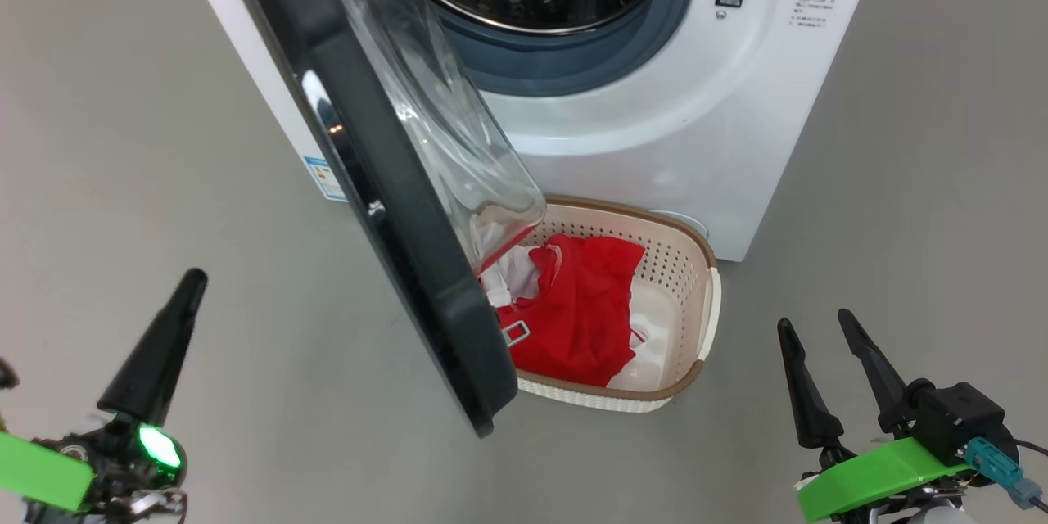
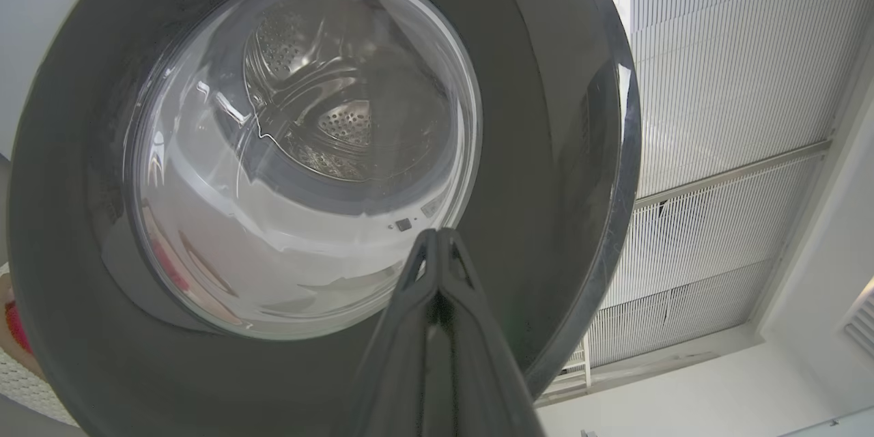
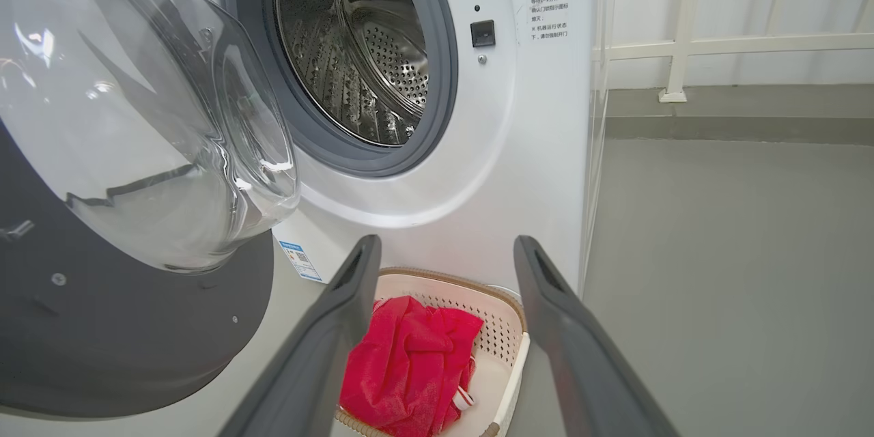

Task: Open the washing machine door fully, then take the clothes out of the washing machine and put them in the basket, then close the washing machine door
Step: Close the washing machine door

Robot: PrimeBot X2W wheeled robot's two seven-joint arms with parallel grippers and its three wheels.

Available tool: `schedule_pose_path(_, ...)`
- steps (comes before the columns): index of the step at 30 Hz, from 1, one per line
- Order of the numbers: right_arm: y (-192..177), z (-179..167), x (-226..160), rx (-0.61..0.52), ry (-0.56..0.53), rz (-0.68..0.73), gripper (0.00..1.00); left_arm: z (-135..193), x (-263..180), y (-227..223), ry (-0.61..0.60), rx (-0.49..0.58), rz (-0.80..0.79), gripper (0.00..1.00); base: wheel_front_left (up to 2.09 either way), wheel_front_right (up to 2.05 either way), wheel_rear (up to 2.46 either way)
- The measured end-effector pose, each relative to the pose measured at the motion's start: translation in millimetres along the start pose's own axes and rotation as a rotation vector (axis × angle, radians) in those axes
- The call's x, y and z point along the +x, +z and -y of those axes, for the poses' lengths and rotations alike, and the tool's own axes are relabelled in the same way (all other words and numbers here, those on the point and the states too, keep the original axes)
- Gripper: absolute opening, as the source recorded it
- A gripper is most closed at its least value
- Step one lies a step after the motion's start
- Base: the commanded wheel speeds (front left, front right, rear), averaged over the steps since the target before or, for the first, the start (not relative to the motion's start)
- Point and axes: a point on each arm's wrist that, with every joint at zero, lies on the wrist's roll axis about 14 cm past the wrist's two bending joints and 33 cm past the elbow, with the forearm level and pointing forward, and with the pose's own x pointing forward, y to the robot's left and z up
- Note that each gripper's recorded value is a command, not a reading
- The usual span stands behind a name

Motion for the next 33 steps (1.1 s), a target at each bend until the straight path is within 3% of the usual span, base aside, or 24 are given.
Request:
schedule_pose_path(11,-2.2,13.4,2.5,0.009,-0.034,0.000,1.00,17.7,3.2,-53.5,-0.082,-0.035,-0.408,0.00,0.00,0.00,0.00)
schedule_pose_path(33,-1.4,29.1,1.3,0.011,-0.077,0.006,1.00,19.7,22.8,-104.2,-0.125,-0.069,-0.573,0.00,0.00,0.00,0.00)
